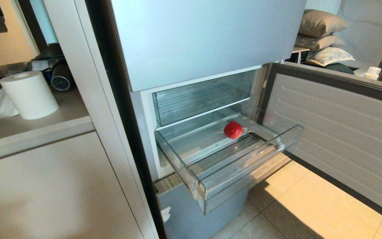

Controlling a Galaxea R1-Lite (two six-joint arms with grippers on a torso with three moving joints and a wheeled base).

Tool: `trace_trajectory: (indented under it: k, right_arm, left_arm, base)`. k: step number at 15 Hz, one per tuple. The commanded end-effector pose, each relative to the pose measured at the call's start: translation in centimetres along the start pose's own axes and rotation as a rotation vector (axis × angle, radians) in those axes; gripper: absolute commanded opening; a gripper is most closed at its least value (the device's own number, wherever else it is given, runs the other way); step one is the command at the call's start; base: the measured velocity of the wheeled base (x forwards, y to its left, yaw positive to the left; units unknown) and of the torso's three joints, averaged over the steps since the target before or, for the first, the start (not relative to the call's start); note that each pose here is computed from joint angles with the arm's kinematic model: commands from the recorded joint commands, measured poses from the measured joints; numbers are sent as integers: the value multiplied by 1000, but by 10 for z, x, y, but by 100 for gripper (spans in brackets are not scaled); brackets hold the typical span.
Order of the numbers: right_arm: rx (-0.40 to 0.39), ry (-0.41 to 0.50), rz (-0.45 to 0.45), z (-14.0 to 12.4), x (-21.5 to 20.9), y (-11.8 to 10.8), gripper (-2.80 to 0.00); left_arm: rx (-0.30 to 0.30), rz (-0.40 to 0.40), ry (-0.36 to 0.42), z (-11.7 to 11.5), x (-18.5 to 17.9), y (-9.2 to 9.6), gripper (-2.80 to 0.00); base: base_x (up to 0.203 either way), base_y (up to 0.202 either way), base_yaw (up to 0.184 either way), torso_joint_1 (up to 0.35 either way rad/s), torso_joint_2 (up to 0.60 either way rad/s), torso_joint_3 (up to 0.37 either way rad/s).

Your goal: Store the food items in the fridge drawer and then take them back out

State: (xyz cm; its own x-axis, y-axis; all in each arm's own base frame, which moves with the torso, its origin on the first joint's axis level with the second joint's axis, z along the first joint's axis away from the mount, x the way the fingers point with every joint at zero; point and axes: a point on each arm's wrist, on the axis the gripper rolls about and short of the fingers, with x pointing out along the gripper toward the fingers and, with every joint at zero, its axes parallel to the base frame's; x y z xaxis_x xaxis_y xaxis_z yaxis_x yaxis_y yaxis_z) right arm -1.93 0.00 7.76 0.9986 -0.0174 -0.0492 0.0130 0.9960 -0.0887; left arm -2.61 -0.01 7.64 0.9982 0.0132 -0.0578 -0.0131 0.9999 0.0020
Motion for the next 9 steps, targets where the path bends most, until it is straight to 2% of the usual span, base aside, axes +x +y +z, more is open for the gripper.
trace_trajectory:
  k: [1, 9]
  right_arm:
    - [6, -38, -3, -3, -3, 0, -280]
    - [1, -38, -3, -3, -3, 0, -280]
  left_arm:
    - [1, 1, 0, 0, 0, 0, -280]
    - [0, 1, 1, 0, 0, 0, -280]
  base:
    - [0, 0, 0, 0, 0, 0]
    - [0, 0, 0, 0, 0, 0]
